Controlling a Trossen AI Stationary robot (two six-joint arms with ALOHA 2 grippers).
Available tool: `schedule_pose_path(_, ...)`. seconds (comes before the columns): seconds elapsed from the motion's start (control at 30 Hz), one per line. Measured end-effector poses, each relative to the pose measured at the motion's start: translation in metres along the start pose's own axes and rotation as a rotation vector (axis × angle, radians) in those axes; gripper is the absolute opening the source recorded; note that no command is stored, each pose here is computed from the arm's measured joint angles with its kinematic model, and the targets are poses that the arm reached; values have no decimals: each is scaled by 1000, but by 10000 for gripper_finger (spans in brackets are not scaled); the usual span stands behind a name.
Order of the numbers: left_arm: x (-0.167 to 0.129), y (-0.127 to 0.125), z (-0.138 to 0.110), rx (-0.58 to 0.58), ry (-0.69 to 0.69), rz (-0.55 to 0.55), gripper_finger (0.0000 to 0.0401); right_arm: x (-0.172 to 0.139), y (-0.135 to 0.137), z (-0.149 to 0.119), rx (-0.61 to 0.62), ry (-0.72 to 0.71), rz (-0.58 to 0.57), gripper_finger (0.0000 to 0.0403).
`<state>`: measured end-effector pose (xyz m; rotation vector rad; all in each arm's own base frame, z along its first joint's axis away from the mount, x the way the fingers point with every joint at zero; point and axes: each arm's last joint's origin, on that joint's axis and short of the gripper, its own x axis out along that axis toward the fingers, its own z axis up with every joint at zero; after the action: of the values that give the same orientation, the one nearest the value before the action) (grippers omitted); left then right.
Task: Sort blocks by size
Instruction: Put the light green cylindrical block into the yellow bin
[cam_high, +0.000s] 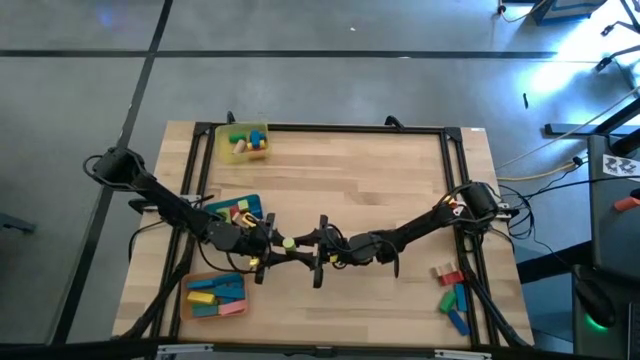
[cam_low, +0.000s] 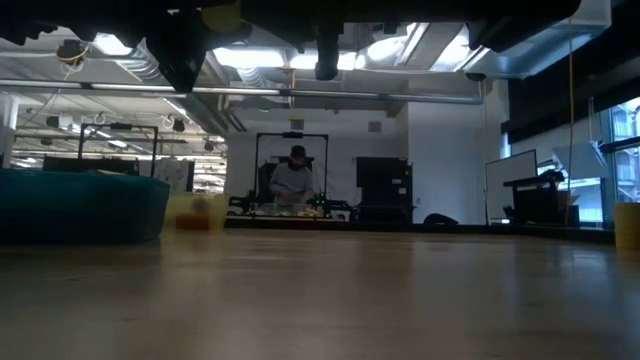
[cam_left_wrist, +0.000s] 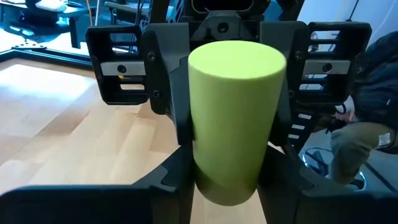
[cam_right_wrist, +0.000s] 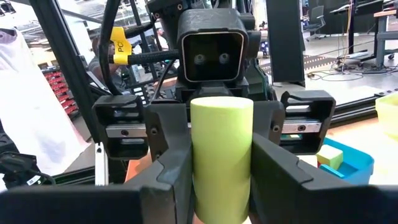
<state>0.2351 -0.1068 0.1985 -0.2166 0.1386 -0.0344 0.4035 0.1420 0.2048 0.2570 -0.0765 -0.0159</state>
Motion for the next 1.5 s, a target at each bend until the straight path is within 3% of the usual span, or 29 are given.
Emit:
schedule_pose_path(0.3,0,0,0,0,-2,4,118,0,0,0,2,-1,-3,147)
schedule_pose_path(0.63,-3,2,0,26,42,32,118,-1,2,4,-11,0,1,270)
schedule_pose_path(0.87,-24,11,8,60,148,77,121,-10,14,21,-23,19,36,309)
schedule_pose_path(1.13,-56,50,26,69,249,269,124,-15,23,21,-85,41,49,310)
schedule_pose_path(1.5,-71,123,67,70,477,713,126,-15,21,18,-101,73,33,309)
